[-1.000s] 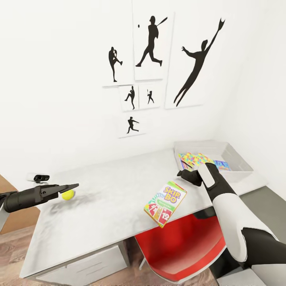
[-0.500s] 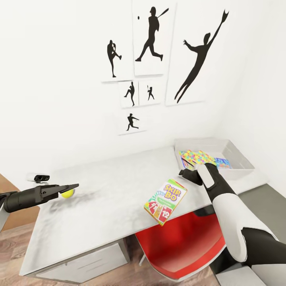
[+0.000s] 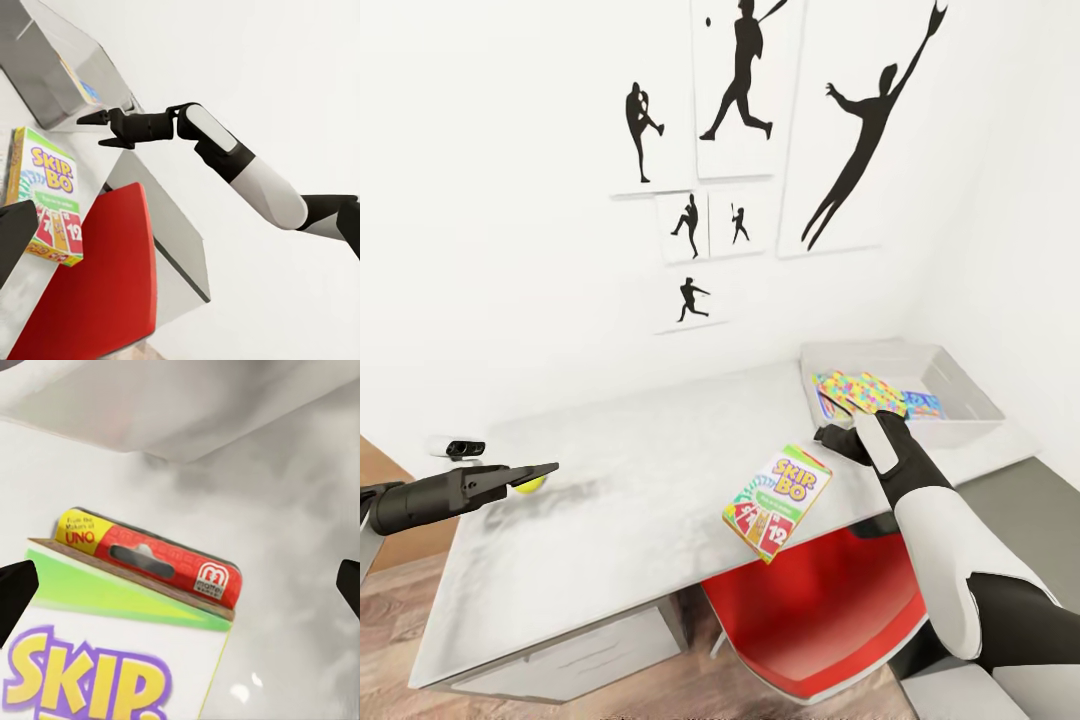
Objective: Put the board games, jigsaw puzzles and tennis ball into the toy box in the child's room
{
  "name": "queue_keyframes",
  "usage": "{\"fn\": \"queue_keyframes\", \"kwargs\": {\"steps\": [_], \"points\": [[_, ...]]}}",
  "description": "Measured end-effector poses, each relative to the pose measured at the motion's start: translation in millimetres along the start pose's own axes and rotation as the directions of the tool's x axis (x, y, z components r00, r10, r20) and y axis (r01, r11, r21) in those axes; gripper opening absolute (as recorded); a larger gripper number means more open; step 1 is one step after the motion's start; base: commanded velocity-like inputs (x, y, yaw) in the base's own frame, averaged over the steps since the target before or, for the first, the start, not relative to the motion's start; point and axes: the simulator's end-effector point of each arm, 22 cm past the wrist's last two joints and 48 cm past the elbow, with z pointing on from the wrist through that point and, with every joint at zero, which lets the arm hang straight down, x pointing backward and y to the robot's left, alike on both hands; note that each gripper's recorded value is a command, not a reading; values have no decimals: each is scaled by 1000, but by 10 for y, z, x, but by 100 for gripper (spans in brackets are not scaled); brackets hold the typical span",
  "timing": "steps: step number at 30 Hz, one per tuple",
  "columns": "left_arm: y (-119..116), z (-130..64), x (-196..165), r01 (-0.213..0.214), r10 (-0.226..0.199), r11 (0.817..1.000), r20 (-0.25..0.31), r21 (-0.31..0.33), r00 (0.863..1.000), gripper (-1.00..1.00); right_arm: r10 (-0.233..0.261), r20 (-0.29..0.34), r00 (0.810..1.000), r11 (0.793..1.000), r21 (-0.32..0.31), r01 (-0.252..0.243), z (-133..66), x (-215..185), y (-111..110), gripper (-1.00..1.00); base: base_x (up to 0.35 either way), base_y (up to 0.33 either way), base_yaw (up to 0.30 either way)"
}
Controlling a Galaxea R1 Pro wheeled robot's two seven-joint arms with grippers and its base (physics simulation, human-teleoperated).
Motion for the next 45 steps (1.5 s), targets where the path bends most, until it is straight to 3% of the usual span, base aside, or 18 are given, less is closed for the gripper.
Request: {"fn": "queue_keyframes", "kwargs": {"steps": [21,45], "points": [[158,7,73,31,-32,999,-6,-10,999,100,-1,-34,999,1000,11,1,183,148,-49,100,0,39,0],[181,6,84,36,-36,999,-6,-12,999,100,2,-40,999,1000,4,-2,203,166,-45,100,0,19,0]]}}
